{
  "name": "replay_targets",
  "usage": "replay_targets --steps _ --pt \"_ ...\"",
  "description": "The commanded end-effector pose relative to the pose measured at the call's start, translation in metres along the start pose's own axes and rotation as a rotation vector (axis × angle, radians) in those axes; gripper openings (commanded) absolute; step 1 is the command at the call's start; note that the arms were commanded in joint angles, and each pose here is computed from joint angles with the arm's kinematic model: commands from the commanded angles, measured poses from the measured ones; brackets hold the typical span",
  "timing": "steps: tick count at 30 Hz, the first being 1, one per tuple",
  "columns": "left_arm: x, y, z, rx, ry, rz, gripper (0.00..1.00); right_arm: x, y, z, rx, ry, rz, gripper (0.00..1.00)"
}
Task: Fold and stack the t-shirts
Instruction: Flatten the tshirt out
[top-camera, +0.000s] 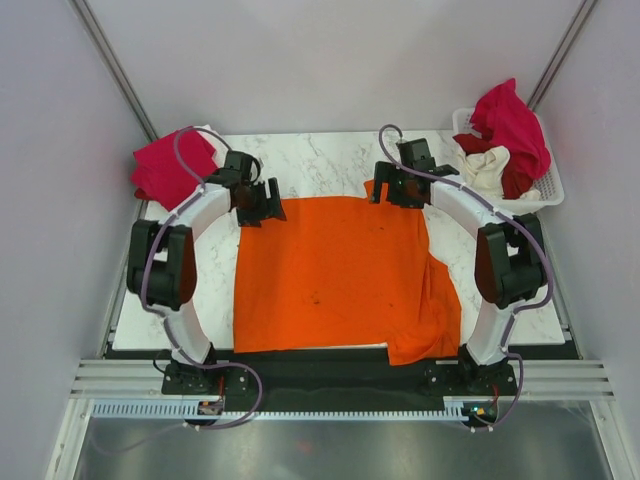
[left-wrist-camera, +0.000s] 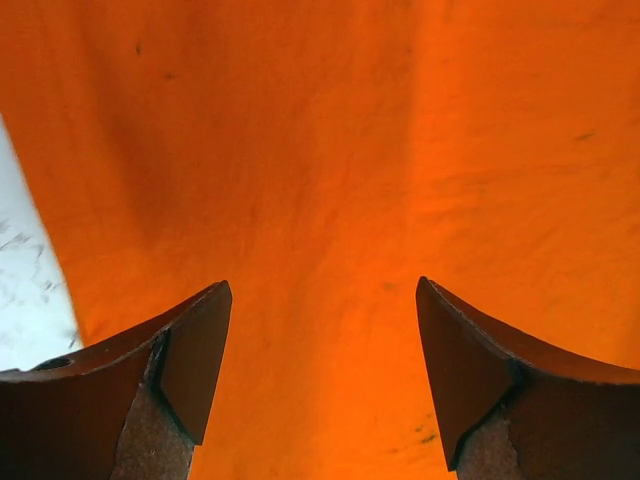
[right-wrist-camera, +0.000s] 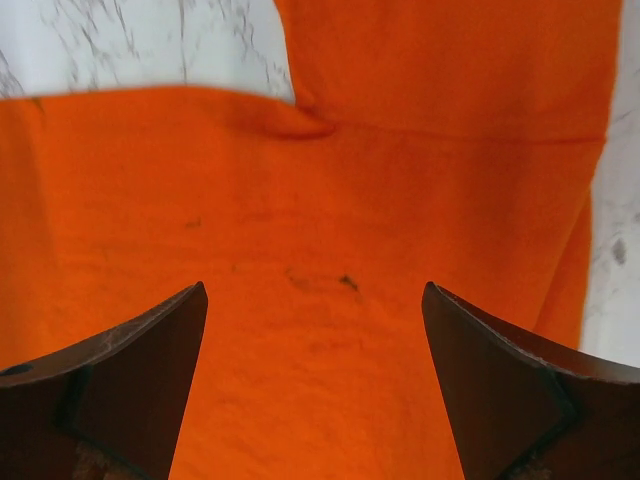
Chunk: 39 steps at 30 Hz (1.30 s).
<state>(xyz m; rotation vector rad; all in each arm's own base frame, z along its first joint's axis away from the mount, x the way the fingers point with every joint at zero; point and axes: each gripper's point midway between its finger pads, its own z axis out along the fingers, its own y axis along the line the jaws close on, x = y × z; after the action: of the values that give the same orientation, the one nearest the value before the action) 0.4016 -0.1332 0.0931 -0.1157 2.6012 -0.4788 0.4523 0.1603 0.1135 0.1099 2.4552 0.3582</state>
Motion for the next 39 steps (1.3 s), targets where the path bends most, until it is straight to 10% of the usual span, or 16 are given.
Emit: replay_targets --steps 1,17,30,39 --pt "-0.03 -0.013 0.023 0.041 -0.052 -0.026 0.81 -0.003 0.019 -0.01 -0.08 -0.032 0.002 0.96" --pt "-0.027 0.079 0.079 -0.353 0.151 0.195 0.81 0.002 -0.021 -0.013 0.022 -0.047 0.009 0.98" --pt "-0.033 0.17 0.049 -0.56 0.159 0.072 0.8 -0.005 -0.067 -0.011 0.094 -0.05 0.07 0.98" --pt "-0.054 0.123 0.029 -0.511 0.068 0.126 0.83 -0.022 -0.044 0.022 -0.013 -0.046 0.093 0.97"
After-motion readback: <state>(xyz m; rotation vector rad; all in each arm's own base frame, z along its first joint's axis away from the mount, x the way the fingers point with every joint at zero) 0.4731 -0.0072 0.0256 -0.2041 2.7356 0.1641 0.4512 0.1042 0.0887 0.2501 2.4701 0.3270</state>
